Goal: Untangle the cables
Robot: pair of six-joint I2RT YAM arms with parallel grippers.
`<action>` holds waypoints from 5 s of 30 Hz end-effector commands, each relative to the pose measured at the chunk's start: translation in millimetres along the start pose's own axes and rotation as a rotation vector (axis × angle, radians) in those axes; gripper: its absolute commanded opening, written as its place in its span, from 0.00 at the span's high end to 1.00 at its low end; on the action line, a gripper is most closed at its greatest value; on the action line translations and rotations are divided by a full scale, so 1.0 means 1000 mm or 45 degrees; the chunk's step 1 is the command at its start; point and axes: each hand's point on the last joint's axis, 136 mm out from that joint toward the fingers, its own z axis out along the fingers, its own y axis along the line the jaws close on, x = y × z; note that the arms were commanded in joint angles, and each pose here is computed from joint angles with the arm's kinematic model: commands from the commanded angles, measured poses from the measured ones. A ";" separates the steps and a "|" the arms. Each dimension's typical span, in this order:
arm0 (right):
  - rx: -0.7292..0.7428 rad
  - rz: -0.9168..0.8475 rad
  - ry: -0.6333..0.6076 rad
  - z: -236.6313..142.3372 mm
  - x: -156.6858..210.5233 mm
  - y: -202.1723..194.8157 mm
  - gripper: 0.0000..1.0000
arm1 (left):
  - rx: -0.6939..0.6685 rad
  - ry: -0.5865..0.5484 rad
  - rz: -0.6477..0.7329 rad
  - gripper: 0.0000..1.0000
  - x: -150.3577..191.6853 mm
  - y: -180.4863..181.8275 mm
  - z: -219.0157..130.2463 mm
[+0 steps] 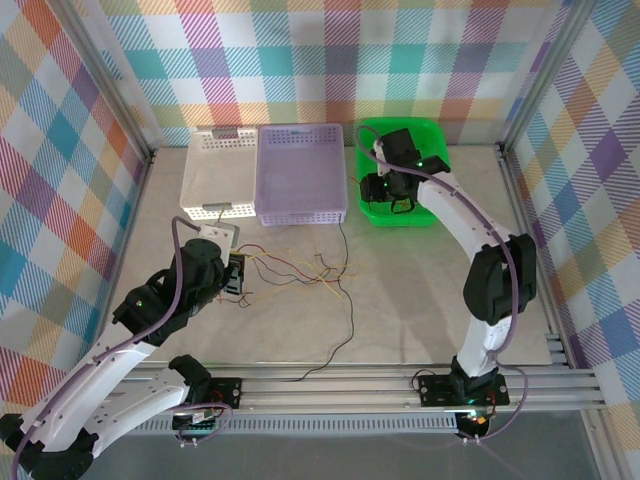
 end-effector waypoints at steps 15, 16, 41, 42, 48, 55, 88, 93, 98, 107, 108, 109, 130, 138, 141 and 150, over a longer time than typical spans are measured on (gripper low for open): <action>0.062 -0.193 -0.003 0.065 -0.017 -0.015 0.60 | -0.008 -0.004 0.027 1.00 -0.003 -0.002 0.008; 0.071 -0.196 -0.005 0.067 -0.018 -0.017 0.61 | -0.009 -0.004 0.028 1.00 -0.003 -0.002 0.008; -0.028 -0.170 -0.047 0.093 -0.027 -0.020 0.70 | -0.014 0.009 0.040 1.00 -0.003 -0.002 0.012; -0.028 -0.171 -0.051 0.093 -0.029 -0.020 0.70 | -0.012 0.009 0.039 1.00 -0.003 -0.003 0.013; -0.012 -0.164 -0.060 0.097 -0.032 -0.024 0.73 | -0.010 0.018 0.042 1.00 -0.003 -0.004 0.014; -0.017 -0.109 -0.038 0.110 -0.030 -0.032 0.84 | -0.010 0.017 0.042 1.00 -0.003 -0.004 0.014; 0.110 0.417 0.155 0.111 -0.039 -0.117 0.87 | -0.005 0.056 0.046 1.00 0.001 -0.005 0.020; 0.174 0.441 0.010 0.058 -0.065 -0.120 0.69 | 0.001 0.053 0.044 1.00 0.001 -0.005 0.019; -0.043 0.465 -0.182 -0.006 -0.083 -0.083 0.54 | 0.023 0.045 0.037 1.00 0.000 -0.007 0.016; -0.735 0.034 -0.304 -0.089 -0.020 0.083 0.41 | 0.122 0.042 0.022 1.00 -0.003 -0.020 0.012; -0.803 -0.060 -0.306 -0.095 -0.003 0.105 0.40 | 0.151 0.050 0.020 1.00 -0.003 -0.025 0.012; -0.850 -0.147 -0.306 -0.099 0.012 0.125 0.39 | 0.171 0.058 0.019 1.00 -0.004 -0.028 0.012; -0.803 -0.708 -0.468 -0.082 0.121 0.211 0.37 | 0.379 0.253 -0.073 1.00 -0.019 -0.077 0.033; -0.712 -0.745 -0.454 -0.065 0.120 0.210 0.46 | 0.427 0.269 -0.060 1.00 -0.018 -0.083 0.030; -0.695 -0.750 -0.443 -0.062 0.119 0.209 0.72 | 0.443 0.276 -0.054 1.00 -0.016 -0.085 0.030; -0.590 -0.734 -0.505 -0.084 0.104 0.194 1.00 | 0.358 0.284 0.010 0.87 -0.012 -0.073 0.035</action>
